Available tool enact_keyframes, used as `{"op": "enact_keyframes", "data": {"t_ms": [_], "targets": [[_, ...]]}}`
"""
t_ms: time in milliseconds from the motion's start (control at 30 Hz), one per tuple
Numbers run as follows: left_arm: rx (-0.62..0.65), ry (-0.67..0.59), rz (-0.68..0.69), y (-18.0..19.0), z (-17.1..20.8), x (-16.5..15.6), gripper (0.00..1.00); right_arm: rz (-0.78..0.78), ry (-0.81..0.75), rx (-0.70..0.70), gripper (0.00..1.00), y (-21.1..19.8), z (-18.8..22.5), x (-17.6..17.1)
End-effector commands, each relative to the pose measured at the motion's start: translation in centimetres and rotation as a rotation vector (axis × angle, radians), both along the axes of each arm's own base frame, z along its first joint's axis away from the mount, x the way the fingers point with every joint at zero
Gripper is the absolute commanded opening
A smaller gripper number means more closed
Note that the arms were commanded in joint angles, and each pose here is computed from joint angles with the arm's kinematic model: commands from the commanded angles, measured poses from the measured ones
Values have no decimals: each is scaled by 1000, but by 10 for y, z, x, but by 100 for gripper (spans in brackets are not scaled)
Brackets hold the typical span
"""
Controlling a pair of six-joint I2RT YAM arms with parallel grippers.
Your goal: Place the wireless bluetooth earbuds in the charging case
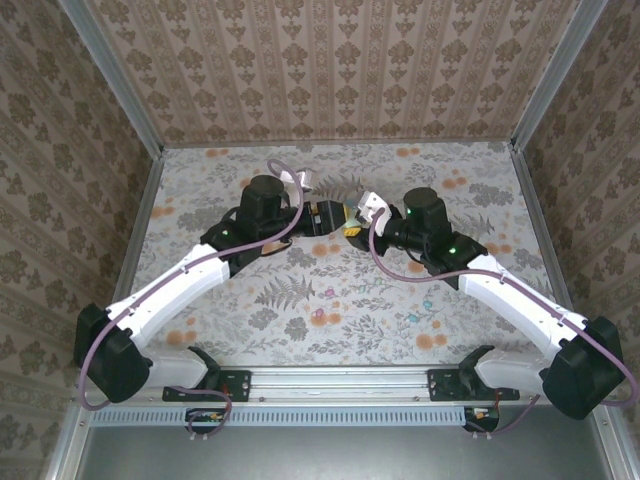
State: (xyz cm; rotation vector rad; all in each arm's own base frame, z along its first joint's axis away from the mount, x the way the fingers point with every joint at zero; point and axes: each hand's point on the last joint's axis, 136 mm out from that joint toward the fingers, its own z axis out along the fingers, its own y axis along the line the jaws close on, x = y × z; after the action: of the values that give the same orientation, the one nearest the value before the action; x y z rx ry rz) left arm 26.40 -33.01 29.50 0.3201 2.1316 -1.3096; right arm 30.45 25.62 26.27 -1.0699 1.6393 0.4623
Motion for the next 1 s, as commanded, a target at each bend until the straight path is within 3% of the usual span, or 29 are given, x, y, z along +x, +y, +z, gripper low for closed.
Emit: {"op": "enact_keyframes", "data": {"t_ms": [0, 333, 533, 633, 700, 833, 967], "targets": [[-8, -28, -48, -9, 9, -4, 63, 5, -42, 12, 34, 4, 11, 1], [-1, 1, -66, -17, 2, -3, 52, 10, -61, 37, 34, 7, 20, -1], [-13, -7, -59, -15, 7, -3, 28, 6, -66, 47, 36, 6, 23, -1], [-51, 7, 5, -7, 14, 3, 12, -30, -78, 64, 43, 1, 28, 0], [-133, 56, 64, 4, 21, 11, 5, -26, -86, 100, 52, -2, 31, -4], [-295, 103, 114, 21, 42, 16, 2, 6, -144, 217, 66, -12, 41, -13], [-326, 119, 117, 27, 52, 11, 2, 36, -124, 296, 67, -21, 47, -12]]}}
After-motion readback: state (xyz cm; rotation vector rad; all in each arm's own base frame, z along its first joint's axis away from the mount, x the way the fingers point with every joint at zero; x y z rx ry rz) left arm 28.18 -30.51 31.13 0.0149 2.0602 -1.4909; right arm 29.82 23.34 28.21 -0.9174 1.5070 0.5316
